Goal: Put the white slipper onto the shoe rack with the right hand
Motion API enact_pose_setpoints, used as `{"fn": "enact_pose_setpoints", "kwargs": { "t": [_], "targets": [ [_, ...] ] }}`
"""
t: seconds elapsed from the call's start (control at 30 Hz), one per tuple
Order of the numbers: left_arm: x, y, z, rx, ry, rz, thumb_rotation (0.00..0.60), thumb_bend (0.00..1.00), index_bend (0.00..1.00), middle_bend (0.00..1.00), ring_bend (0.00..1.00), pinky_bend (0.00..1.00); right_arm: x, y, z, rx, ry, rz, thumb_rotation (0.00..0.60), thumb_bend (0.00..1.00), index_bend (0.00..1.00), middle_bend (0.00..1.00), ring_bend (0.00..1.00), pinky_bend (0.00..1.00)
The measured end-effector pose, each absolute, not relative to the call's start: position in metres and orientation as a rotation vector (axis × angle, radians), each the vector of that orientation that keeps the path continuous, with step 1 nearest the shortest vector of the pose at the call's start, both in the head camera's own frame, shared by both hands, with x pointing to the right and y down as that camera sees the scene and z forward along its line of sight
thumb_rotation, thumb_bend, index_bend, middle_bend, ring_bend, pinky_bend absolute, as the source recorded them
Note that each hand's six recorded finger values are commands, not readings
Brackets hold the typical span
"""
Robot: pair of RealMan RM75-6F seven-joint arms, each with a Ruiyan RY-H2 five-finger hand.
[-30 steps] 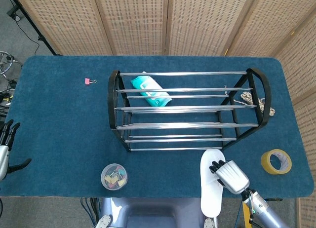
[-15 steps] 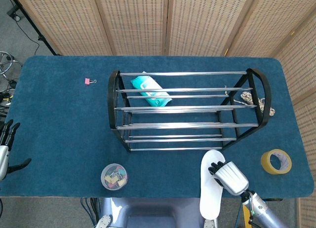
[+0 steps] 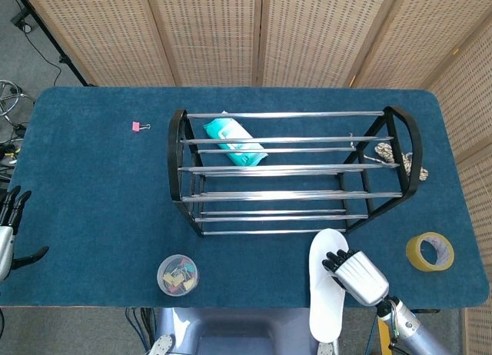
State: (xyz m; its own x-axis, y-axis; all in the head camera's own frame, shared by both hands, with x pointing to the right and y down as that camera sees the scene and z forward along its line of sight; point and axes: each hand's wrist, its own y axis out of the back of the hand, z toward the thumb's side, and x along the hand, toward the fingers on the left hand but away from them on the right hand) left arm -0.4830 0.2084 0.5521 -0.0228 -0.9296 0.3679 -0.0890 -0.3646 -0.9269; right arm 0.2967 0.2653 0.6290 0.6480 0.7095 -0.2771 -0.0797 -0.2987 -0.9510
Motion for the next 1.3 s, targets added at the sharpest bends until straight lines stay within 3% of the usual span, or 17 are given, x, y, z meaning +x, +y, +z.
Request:
{"fn": "enact_pose_setpoints", "kwargs": {
  "t": [0.5,0.93,1.3],
  "targets": [
    [-0.483,0.208,0.552,-1.516,1.097,-1.475,0.6,0.0,0.0,0.0,0.0,0.0,0.299,0.254,0.58,-1.656,-0.466,0.585,0.6,0.62,0.61,0.54,0.64,0.85],
    [-0.485,0.208,0.548,-1.507,1.113,-1.465,0.6,0.0,0.0,0.0,0.0,0.0,0.29,0.22,0.532,-1.53,-0.543,0.477,0.6,0.62,0.61,0.55,0.65,0.85],
    [-0.487,0.208,0.54,-1.511,1.133,-1.448,0.6,0.0,0.0,0.0,0.0,0.0,0.272,0.202,0.512,-1.478,-0.558,0.461,0.6,0.62,0.61,0.55,0.65,0.85]
  ]
}}
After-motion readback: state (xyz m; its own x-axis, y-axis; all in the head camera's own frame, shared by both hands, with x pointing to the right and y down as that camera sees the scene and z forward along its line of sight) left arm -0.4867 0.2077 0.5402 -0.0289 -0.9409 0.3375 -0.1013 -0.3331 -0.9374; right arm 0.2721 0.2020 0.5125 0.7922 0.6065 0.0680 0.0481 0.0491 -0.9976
